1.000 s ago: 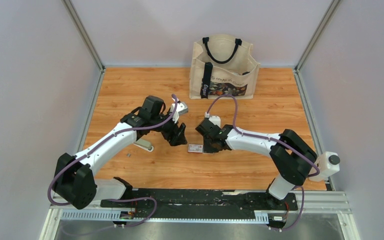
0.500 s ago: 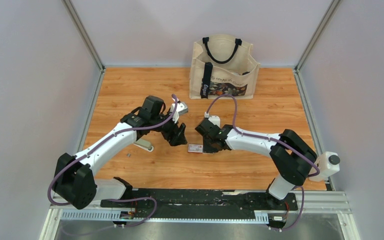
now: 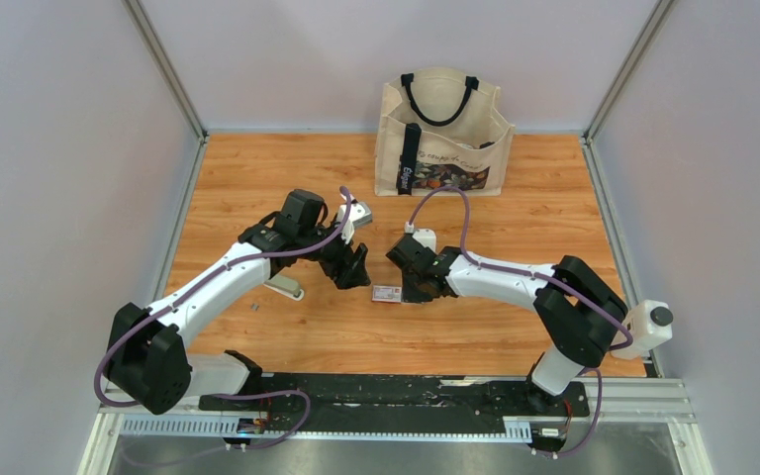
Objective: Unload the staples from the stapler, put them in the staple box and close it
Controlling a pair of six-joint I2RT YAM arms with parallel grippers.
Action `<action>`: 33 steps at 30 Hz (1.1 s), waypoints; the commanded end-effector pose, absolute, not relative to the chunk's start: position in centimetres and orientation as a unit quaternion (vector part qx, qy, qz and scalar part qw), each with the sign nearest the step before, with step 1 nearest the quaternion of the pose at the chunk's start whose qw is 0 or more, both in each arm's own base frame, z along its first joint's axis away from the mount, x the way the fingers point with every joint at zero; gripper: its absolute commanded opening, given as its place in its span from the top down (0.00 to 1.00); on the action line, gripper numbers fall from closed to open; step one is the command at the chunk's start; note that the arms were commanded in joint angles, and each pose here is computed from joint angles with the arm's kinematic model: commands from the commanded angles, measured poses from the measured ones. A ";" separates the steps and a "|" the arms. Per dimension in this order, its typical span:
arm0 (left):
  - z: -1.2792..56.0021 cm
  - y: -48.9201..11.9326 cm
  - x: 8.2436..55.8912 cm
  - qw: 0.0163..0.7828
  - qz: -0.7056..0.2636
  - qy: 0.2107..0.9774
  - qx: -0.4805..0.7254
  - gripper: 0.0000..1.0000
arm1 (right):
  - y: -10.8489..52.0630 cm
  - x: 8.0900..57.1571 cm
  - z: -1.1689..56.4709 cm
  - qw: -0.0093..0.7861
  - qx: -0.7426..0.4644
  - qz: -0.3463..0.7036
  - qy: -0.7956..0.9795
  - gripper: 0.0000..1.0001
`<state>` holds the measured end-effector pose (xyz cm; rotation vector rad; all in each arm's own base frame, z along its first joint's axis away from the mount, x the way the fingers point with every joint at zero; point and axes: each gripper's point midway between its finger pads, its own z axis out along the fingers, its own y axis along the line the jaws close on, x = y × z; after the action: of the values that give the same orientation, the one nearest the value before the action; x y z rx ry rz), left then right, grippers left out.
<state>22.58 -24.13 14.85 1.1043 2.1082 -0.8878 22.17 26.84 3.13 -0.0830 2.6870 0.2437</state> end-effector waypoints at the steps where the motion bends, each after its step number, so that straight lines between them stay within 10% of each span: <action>1: 15.9 -24.4 22.4 0.317 -0.336 0.776 0.430 0.15 | 27.0 23.0 4.6 0.244 -0.031 0.090 0.965 0.88; 33: 15.9 -24.5 22.4 0.313 -0.340 0.777 0.428 0.15 | 27.7 23.0 4.7 0.243 -0.043 0.104 0.963 0.86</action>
<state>22.56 -24.13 14.84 1.1041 2.1092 -0.8885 22.12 26.48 3.16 -0.1135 2.6852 0.2242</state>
